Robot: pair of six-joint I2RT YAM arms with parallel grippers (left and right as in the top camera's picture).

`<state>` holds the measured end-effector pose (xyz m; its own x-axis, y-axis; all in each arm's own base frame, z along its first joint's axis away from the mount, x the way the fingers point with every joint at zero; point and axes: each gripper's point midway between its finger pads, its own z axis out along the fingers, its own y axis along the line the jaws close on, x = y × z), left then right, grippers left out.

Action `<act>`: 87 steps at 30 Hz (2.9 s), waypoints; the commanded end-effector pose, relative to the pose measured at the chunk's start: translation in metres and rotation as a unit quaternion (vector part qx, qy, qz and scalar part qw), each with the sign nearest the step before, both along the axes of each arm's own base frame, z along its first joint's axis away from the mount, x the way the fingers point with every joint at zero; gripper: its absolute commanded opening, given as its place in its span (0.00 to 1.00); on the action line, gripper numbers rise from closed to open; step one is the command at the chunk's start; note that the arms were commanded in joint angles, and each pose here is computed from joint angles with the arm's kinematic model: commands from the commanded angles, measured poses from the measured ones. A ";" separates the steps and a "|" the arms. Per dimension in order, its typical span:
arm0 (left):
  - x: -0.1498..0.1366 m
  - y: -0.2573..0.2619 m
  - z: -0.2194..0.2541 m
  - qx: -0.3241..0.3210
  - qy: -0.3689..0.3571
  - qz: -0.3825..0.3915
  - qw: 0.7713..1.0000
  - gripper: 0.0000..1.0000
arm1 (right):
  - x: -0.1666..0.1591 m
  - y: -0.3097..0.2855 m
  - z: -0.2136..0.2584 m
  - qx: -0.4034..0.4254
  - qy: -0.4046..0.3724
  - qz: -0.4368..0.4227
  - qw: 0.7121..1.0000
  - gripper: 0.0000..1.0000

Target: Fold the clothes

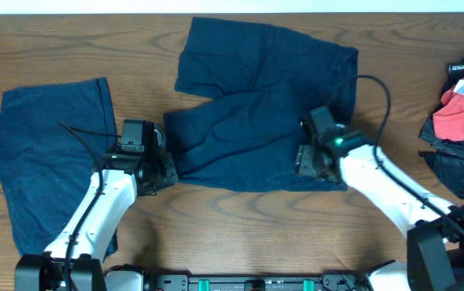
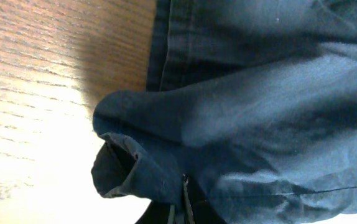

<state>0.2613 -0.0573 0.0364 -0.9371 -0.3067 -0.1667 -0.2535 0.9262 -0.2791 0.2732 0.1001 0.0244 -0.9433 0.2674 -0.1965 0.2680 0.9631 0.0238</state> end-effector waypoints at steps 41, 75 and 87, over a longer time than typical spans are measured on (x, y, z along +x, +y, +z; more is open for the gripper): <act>0.004 0.022 0.008 0.062 -0.009 0.024 0.998 0.06 | 0.010 -0.048 -0.026 0.016 -0.027 -0.077 0.997 0.01; -0.049 0.031 0.187 0.027 -0.311 0.059 0.948 0.06 | -0.025 -0.035 0.117 -0.088 -0.177 0.011 0.980 0.01; -0.073 0.029 0.187 0.017 -0.309 0.051 0.950 0.06 | -0.036 0.003 0.124 -0.065 -0.217 0.013 0.974 0.01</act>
